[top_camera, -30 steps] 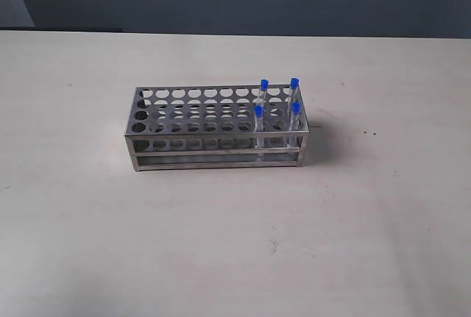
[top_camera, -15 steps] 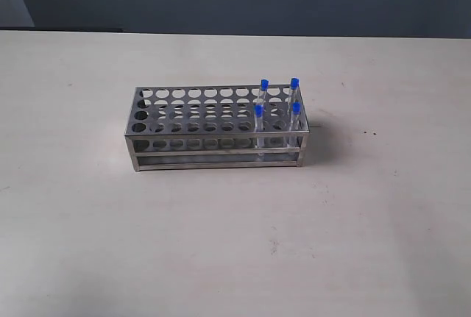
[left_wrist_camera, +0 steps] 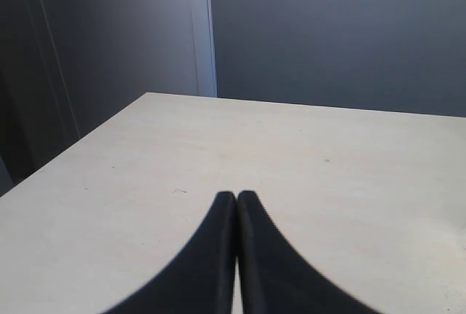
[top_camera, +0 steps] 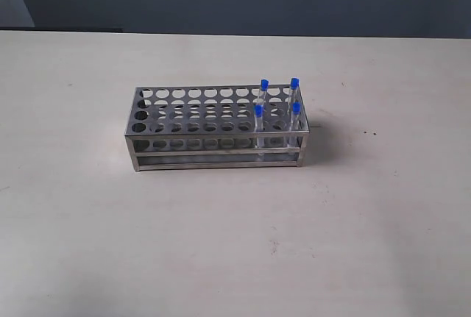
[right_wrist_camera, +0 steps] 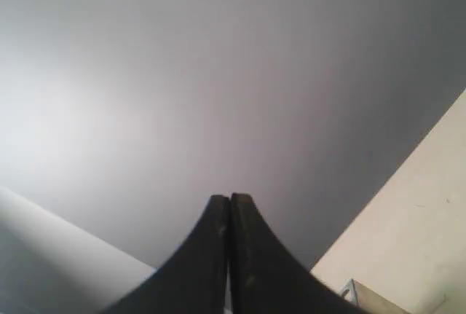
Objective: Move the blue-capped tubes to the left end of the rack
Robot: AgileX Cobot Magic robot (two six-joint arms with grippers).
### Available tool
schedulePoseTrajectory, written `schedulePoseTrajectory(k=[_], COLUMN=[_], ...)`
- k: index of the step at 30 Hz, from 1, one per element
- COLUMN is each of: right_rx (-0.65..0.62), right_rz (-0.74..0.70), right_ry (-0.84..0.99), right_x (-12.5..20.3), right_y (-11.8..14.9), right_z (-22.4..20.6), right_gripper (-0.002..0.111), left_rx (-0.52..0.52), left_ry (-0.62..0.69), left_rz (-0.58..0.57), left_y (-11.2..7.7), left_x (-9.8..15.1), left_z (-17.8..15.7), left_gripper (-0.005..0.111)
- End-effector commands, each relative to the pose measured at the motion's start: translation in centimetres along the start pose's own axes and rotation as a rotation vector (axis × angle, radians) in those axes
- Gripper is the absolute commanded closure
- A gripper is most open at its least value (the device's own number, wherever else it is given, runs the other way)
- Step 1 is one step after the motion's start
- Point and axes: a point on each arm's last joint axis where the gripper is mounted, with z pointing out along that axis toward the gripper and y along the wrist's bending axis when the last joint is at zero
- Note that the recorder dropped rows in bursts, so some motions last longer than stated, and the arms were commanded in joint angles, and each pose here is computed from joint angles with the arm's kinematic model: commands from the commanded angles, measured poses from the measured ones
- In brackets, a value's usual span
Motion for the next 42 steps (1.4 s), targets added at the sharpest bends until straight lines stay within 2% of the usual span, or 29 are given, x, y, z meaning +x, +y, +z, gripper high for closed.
schedulePoseTrajectory(k=[1,4,8,10,13,14,15,16,18,19,20,21,22,24,28,30,34,40,42], right_rx=[-0.044,-0.093,-0.078,-0.062,-0.052,-0.066,-0.070,-0.073,-0.050,-0.038,0.007,0.026,0.085,0.168,0.191,0.186,0.183,0.166,0.165], right_rz=[-0.066,-0.096,-0.107,-0.182,-0.380,-0.482,-0.518,-0.581,-0.680,-0.694,-0.721,-0.751,-0.830,-0.909,-1.034,-1.059,-1.065,-1.078,-1.087], right_ry=[0.032,0.009,0.076,0.149,0.325,0.467,0.523,0.659,0.850,0.911,1.037,1.078,1.188,1.286,1.389,1.384,1.342,1.314,1.325], right_x=[-0.7,-1.4,-1.6,-1.7,-1.5,-1.1,-0.9,-0.4,0.7,1.0,1.8,2.0,3.2,5.4,10.4,12.3,13.3,13.6,13.8], right_y=[2.0,3.0,4.1,4.8,6.5,7.8,8.3,9.8,11.0,11.2,11.3,11.3,10.4,8.5,5.2,3.8,2.7,2.4,2.1], right_z=[-0.3,-0.5,-0.8,-0.9,-0.1,1.4,2.3,4.9,9.8,11.1,14.3,15.6,18.3,21.6,24.7,25.7,26.7,27.1,27.2], right_gripper=[0.108,0.108,0.109,0.109,0.109,0.109,0.109,0.109,0.109,0.109,0.109,0.109,0.109,0.109,0.109,0.109,0.109,0.109,0.105], left_rx=[0.008,0.008,0.008,0.008,0.008,0.008,0.008,0.008,0.008,0.008,0.008,0.008,0.008,0.008,0.008,0.008,0.008,0.008,0.008], left_ry=[-0.006,-0.006,-0.006,-0.006,-0.006,-0.006,-0.006,-0.006,-0.006,-0.006,-0.006,-0.006,-0.006,-0.006,-0.006,-0.006,-0.006,-0.006,-0.006], left_rz=[-0.006,-0.006,-0.006,-0.006,-0.006,-0.006,-0.006,-0.006,-0.006,-0.006,-0.006,-0.006,-0.006,-0.006,-0.006,-0.006,-0.006,-0.006,-0.006], left_y=[-0.1,-0.1,-0.1,-0.1,-0.1,-0.1,-0.1,-0.1,-0.1,-0.1,-0.1,-0.1,-0.1,-0.1,-0.1,-0.1,-0.1,-0.1,-0.1], left_x=[0.0,0.0,0.0,0.0,0.0,0.0,0.0,0.0,0.0,0.0,0.0,0.0,0.0,0.0,0.0,0.0,0.0,0.0,0.0], left_z=[0.1,0.1,0.1,0.1,0.1,0.1,0.1,0.1,0.1,0.1,0.1,0.1,0.1,0.1,0.1,0.1,0.1,0.1,0.1], left_gripper=[0.106,0.106,0.106,0.106,0.106,0.106,0.106,0.106,0.106,0.106,0.106,0.106,0.106,0.106,0.106,0.106,0.106,0.106,0.106])
